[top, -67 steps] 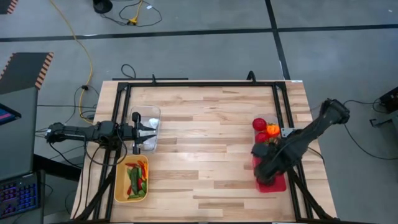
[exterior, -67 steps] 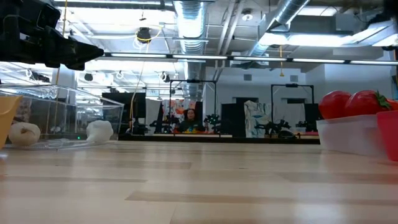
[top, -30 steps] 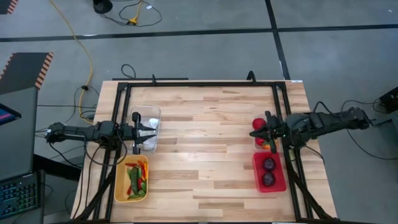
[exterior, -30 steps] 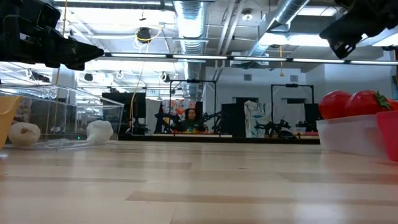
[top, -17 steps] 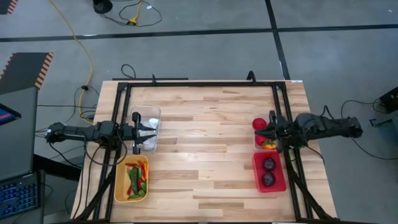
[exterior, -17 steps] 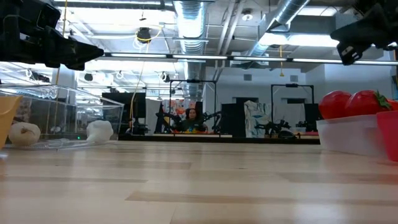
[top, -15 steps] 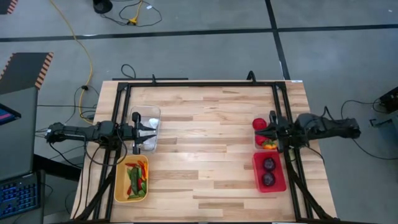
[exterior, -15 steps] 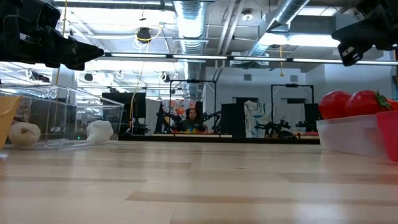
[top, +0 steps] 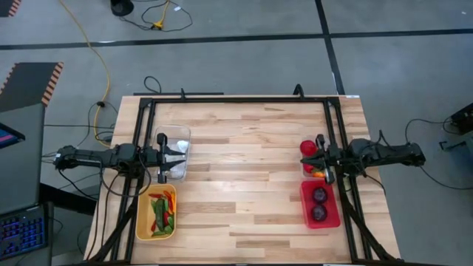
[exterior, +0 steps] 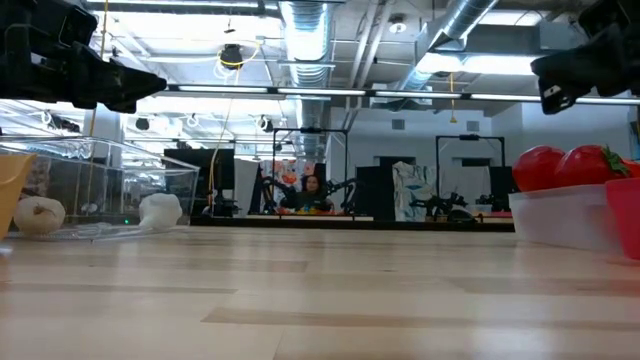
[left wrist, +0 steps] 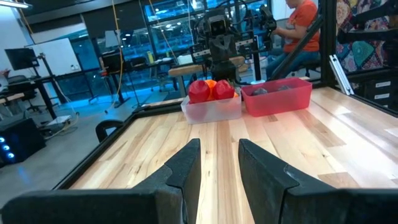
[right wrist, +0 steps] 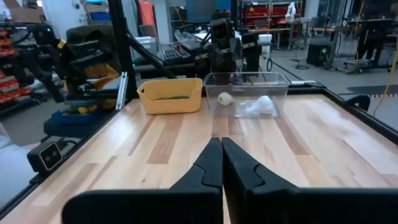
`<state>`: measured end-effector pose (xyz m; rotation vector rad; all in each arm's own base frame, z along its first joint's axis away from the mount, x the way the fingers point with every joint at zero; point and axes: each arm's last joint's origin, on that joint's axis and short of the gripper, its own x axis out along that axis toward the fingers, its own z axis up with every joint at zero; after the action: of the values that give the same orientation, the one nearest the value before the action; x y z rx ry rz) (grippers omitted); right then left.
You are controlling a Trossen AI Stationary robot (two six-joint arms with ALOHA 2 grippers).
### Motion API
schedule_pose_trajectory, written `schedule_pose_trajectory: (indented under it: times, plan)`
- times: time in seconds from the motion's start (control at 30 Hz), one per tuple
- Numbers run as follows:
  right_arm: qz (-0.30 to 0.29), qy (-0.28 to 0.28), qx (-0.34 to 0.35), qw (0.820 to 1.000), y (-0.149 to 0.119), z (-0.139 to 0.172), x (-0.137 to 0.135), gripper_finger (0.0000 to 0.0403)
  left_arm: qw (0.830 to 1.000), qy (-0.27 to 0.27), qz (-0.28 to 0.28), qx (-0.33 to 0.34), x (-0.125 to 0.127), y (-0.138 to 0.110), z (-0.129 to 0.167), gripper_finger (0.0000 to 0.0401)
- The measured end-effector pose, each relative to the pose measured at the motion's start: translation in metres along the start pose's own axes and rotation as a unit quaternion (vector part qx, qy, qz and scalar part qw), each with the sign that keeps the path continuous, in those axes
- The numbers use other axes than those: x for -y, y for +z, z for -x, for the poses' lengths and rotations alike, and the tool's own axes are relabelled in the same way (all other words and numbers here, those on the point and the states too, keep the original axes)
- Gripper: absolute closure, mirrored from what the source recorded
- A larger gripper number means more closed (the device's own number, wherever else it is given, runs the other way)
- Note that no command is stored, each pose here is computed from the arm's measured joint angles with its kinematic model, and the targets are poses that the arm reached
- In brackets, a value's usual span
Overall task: Sort produce into baskets
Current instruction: Return to Home Position
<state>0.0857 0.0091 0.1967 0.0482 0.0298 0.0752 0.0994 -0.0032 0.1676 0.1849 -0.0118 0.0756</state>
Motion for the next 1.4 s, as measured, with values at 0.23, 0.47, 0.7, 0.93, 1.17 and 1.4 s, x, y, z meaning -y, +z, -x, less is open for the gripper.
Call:
schedule_pose_trajectory:
  times: [0.23, 0.47, 0.7, 0.93, 1.17, 1.4]
  plan:
    - [0.023, 0.004, 0.027, 0.999, -0.013, -0.007, 0.000, 0.0364, 1.000, 0.000, 0.000, 0.000, 0.000, 0.000, 0.000, 0.0305]
    - [0.024, 0.004, 0.035, 0.999, -0.027, -0.012, 0.001, 0.0373, 1.000, 0.000, 0.000, 0.000, 0.000, 0.000, 0.000, 0.0305]
    - [0.045, -0.005, 0.034, 0.998, -0.027, -0.012, 0.002, 0.0368, 1.000, 0.000, 0.000, 0.000, 0.000, 0.000, 0.000, 0.0305]
    - [0.007, -0.022, 0.033, 0.999, -0.027, -0.012, 0.005, 0.0353, 1.000, 0.000, 0.000, 0.000, 0.000, 0.000, 0.000, 0.0305]
    - [0.011, -0.024, 0.031, 0.999, -0.028, -0.012, 0.006, 0.0352, 1.000, 0.000, 0.000, 0.000, 0.000, 0.000, 0.000, 0.0305]
    - [0.011, -0.024, 0.030, 0.999, -0.028, -0.012, 0.006, 0.0351, 1.000, 0.000, 0.000, 0.000, 0.000, 0.000, 0.000, 0.0305]
